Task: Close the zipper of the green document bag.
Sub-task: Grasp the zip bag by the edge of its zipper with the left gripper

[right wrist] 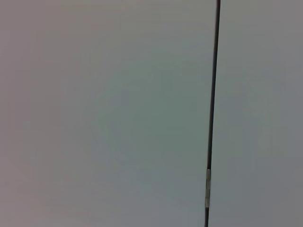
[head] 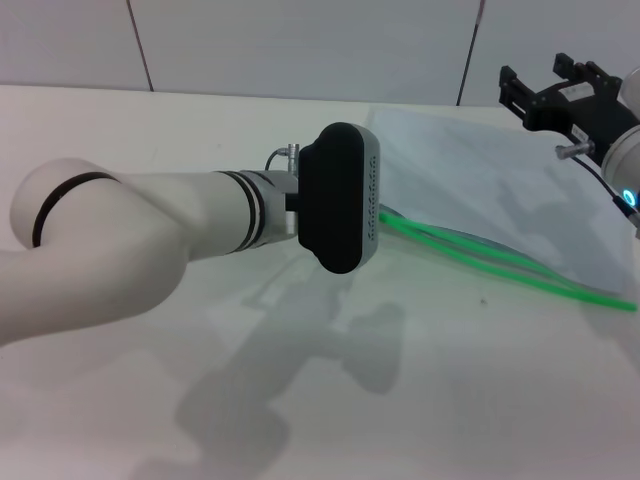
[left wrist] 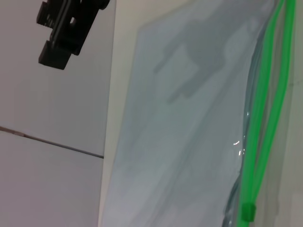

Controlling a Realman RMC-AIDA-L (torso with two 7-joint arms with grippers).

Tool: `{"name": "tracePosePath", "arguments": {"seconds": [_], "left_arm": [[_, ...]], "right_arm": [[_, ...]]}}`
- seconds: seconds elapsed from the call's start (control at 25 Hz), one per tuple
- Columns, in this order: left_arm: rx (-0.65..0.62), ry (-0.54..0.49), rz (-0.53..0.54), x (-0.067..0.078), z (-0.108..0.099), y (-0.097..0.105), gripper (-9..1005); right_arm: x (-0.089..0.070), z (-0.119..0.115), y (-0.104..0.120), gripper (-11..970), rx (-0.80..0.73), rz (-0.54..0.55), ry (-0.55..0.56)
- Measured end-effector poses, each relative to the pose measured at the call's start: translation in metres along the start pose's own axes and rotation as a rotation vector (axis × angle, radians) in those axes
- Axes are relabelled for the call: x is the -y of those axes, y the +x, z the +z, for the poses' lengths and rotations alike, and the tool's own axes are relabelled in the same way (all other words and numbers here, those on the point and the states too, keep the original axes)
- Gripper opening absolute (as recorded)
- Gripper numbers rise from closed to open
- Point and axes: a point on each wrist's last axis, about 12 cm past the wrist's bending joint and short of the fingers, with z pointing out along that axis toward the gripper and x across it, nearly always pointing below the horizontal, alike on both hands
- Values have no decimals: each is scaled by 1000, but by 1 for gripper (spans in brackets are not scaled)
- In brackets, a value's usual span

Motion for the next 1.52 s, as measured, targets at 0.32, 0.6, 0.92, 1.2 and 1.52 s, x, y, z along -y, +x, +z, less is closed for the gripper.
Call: {"name": "tracePosePath", "arguments": {"seconds": [0.32, 0.6, 0.92, 1.2, 1.52], "left_arm": [[-1, -13, 10, -2, 3, 1, 676], [-10, -4, 24, -3, 6, 2, 676], [3, -10, 52, 1, 10, -1, 675], [6, -14, 54, -1, 11, -2, 675], [10, -15, 68, -1, 13, -4, 660]], "right_arm": [[0, 0, 0, 729, 1, 0, -1], [-1, 0, -1, 729, 3, 1, -3], [-1, 0, 0, 729, 1, 2, -2], [-1, 0, 0, 728, 1, 2, -2], [-1, 0, 0, 728, 1, 2, -2]]}}
